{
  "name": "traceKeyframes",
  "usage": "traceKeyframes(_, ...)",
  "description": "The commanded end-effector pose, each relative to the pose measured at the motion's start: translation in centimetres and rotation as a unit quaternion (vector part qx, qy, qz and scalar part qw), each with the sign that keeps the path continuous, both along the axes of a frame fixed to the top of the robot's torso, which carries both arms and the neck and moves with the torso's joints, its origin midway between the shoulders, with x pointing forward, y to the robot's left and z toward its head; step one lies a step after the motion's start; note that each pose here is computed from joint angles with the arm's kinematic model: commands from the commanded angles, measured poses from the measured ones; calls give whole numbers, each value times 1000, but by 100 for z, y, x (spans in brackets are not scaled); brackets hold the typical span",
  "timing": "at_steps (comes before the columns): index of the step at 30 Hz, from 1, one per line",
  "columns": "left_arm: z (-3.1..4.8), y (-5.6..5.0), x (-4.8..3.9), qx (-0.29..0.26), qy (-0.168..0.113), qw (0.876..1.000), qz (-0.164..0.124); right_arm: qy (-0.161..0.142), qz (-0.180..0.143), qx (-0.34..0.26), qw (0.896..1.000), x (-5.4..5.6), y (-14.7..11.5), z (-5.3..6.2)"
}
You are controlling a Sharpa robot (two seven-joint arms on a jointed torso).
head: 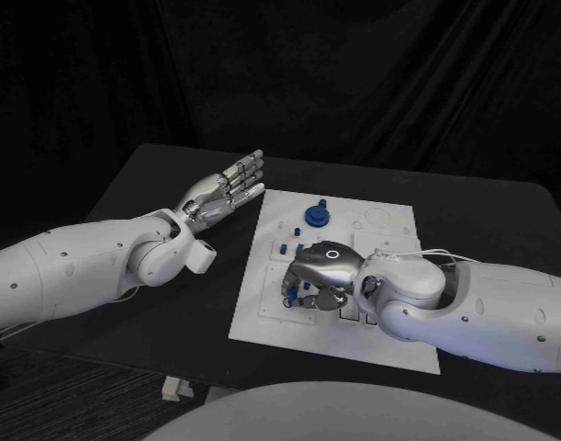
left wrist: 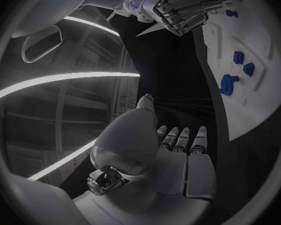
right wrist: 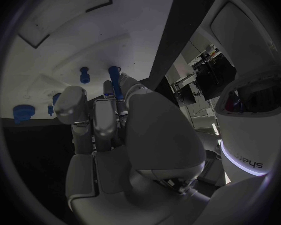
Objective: Assemble the parts on the task board
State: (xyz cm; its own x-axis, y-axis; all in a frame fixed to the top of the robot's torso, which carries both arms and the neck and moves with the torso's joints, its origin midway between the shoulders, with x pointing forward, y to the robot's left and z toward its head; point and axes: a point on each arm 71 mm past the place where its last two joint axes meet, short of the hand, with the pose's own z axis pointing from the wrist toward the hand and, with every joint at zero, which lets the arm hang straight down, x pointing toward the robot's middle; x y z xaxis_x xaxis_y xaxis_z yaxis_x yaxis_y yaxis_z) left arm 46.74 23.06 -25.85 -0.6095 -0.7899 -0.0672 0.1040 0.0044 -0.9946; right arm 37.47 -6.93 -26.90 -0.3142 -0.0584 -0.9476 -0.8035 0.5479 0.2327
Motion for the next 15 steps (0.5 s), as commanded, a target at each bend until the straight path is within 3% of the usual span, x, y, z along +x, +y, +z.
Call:
traceKeyframes(1, -4, -22, -8, -8, 4, 1000, -7, -1, -1, -5, 1000, -3, 0, -25)
traceKeyframes(15, -17, -37, -8, -7, 9, 1000, -11, -5, 1, 3, 1000, -7, 40, -18)
